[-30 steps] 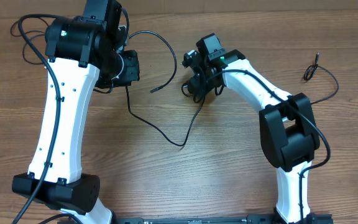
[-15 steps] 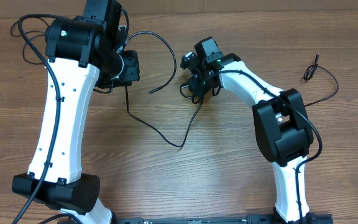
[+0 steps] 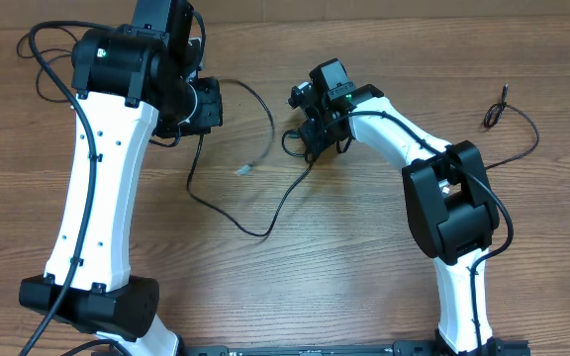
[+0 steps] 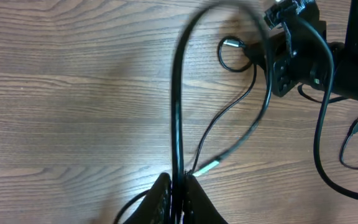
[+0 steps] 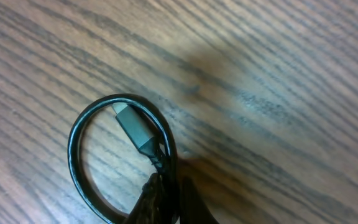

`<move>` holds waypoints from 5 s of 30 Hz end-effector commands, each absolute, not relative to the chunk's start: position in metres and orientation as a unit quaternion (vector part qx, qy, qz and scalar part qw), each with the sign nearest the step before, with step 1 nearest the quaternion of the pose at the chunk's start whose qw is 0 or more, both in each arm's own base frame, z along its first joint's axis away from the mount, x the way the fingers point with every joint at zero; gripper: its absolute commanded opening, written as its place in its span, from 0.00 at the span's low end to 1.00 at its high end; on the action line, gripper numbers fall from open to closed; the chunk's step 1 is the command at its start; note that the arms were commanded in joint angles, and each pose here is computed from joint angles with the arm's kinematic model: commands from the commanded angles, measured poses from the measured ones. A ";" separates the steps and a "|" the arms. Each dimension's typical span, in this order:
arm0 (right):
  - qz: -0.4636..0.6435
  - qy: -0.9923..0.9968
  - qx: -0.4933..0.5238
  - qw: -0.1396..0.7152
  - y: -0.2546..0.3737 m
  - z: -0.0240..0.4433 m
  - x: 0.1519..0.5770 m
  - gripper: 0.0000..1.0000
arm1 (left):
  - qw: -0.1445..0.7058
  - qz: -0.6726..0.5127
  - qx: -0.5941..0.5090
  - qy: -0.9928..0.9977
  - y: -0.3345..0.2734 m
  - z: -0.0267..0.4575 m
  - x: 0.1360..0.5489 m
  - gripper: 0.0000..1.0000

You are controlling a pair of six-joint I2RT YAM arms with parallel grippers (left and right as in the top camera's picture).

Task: Untangle cables

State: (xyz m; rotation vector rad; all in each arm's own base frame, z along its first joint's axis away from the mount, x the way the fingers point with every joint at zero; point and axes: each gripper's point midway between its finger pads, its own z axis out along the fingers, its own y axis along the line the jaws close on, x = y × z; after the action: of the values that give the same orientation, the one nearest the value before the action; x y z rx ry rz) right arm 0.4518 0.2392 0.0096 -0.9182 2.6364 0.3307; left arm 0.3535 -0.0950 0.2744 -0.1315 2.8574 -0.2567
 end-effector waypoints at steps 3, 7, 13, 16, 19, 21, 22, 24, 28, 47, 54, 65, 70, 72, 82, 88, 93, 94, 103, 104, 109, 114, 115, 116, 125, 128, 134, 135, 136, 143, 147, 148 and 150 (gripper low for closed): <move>0.150 0.925 -0.295 0.187 0.250 0.048 0.453 0.04 | 0.132 -0.085 -0.056 0.986 -0.092 0.270 0.357 0.08; 0.163 0.935 -0.245 0.200 0.249 0.077 0.452 0.04 | 0.132 -0.085 -0.056 0.986 -0.092 0.269 0.358 0.07; 0.205 0.932 -0.212 0.210 0.255 0.120 0.441 0.04 | 0.134 -0.085 -0.056 0.986 -0.093 0.270 0.359 0.10; 0.234 0.926 -0.200 0.217 0.261 0.140 0.437 0.04 | 0.133 -0.086 -0.056 0.986 -0.093 0.269 0.359 0.14; 0.255 0.925 -0.168 0.226 0.263 0.160 0.436 0.04 | 0.133 -0.087 -0.056 0.986 -0.093 0.270 0.359 0.15; 0.284 0.914 -0.177 0.230 0.270 0.175 0.431 0.04 | 0.133 -0.087 -0.056 0.986 -0.093 0.269 0.359 0.15; 0.306 0.905 -0.185 0.230 0.275 0.185 0.426 0.04 | 0.133 -0.087 -0.056 0.986 -0.093 0.269 0.359 0.14; 0.337 0.892 -0.195 0.230 0.281 0.199 0.420 0.04 | 0.134 -0.088 -0.057 0.985 -0.094 0.269 0.360 0.15; 0.430 0.847 -0.222 0.218 0.291 0.239 0.398 0.04 | 0.140 -0.093 -0.055 0.984 -0.095 0.271 0.363 0.22; 0.267 0.927 -0.048 0.260 0.174 0.205 0.461 0.35 | 0.156 -0.178 0.003 0.971 -0.127 0.282 0.371 0.26; 0.170 0.960 -0.055 0.216 0.188 0.134 0.456 0.47 | 0.157 -0.179 0.003 0.971 -0.127 0.282 0.371 0.27; 0.157 0.962 -0.121 0.189 0.227 0.049 0.467 0.46 | 0.158 -0.177 0.003 0.972 -0.126 0.282 0.371 0.29; 0.152 0.958 -0.158 0.184 0.232 0.038 0.464 0.44 | 0.159 -0.177 0.003 0.971 -0.127 0.282 0.372 0.29; 0.149 0.956 -0.173 0.182 0.234 0.034 0.462 0.42 | 0.159 -0.177 0.003 0.971 -0.127 0.282 0.372 0.29; 0.146 0.950 -0.213 0.176 0.249 0.016 0.456 0.32 | 0.161 -0.165 0.001 0.973 -0.122 0.281 0.373 0.30; 0.142 0.949 -0.227 0.165 0.249 0.013 0.449 0.27 | 0.161 -0.165 0.000 0.973 -0.122 0.281 0.373 0.31; 0.138 0.952 -0.226 0.152 0.245 0.008 0.443 0.20 | 0.161 -0.165 0.000 0.973 -0.122 0.281 0.373 0.31; 0.137 0.953 -0.226 0.152 0.245 0.007 0.443 0.19 | 0.161 -0.165 0.000 0.973 -0.122 0.281 0.373 0.31; 0.178 0.948 -0.226 0.139 0.257 0.014 0.435 0.05 | 0.161 -0.165 0.000 0.973 -0.122 0.281 0.373 0.31; 0.200 0.945 -0.224 0.132 0.263 0.023 0.431 0.04 | 0.161 -0.164 0.000 0.973 -0.122 0.281 0.373 0.32; 0.259 0.934 -0.204 0.137 0.276 0.073 0.425 0.04 | 0.167 -0.166 0.001 0.972 -0.123 0.282 0.375 0.33; 0.342 0.900 -0.227 0.147 0.293 0.140 0.402 0.04 | 0.170 -0.168 0.002 0.971 -0.124 0.283 0.377 0.34; 0.352 0.894 -0.231 0.151 0.294 0.151 0.398 0.04 | 0.169 -0.169 0.002 0.971 -0.124 0.283 0.377 0.34; 0.362 0.889 -0.235 0.155 0.295 0.164 0.393 0.04 | 0.169 -0.171 0.003 0.971 -0.125 0.283 0.376 0.35; 0.384 0.857 -0.258 0.225 0.288 0.248 0.372 0.04 | 0.169 -0.247 0.093 0.950 -0.154 0.294 0.368 0.37; 0.388 0.855 -0.257 0.227 0.288 0.254 0.368 0.04 | 0.169 -0.246 0.094 0.950 -0.153 0.294 0.368 0.36; 0.459 0.819 -0.272 0.212 0.300 0.275 0.355 0.04 | 0.169 -0.245 0.098 0.950 -0.153 0.294 0.368 0.37; 0.472 0.812 -0.272 0.212 0.300 0.280 0.356 0.04 | 0.169 -0.244 0.098 0.950 -0.153 0.294 0.368 0.37; 0.481 0.807 -0.267 0.217 0.299 0.285 0.359 0.04 | 0.170 -0.243 0.097 0.950 -0.153 0.294 0.368 0.37; 0.302 0.895 -0.161 0.286 0.245 0.248 0.418 0.09 | 0.169 -0.240 0.096 0.951 -0.152 0.293 0.368 0.36; 0.187 0.934 -0.097 0.288 0.206 0.223 0.430 0.09 | 0.168 -0.240 0.094 0.951 -0.152 0.293 0.368 0.34; 0.179 0.938 -0.088 0.284 0.202 0.220 0.430 0.09 | 0.168 -0.240 0.094 0.951 -0.152 0.293 0.368 0.34; 0.173 0.943 -0.083 0.274 0.199 0.214 0.426 0.10 | 0.168 -0.240 0.094 0.951 -0.152 0.293 0.368 0.33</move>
State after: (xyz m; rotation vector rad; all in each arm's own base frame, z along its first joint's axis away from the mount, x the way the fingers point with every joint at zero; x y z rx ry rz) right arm 0.4141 0.2205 0.2101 -0.3314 2.5463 0.6325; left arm 0.3661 -0.1516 0.2980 0.2510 2.6969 -0.6735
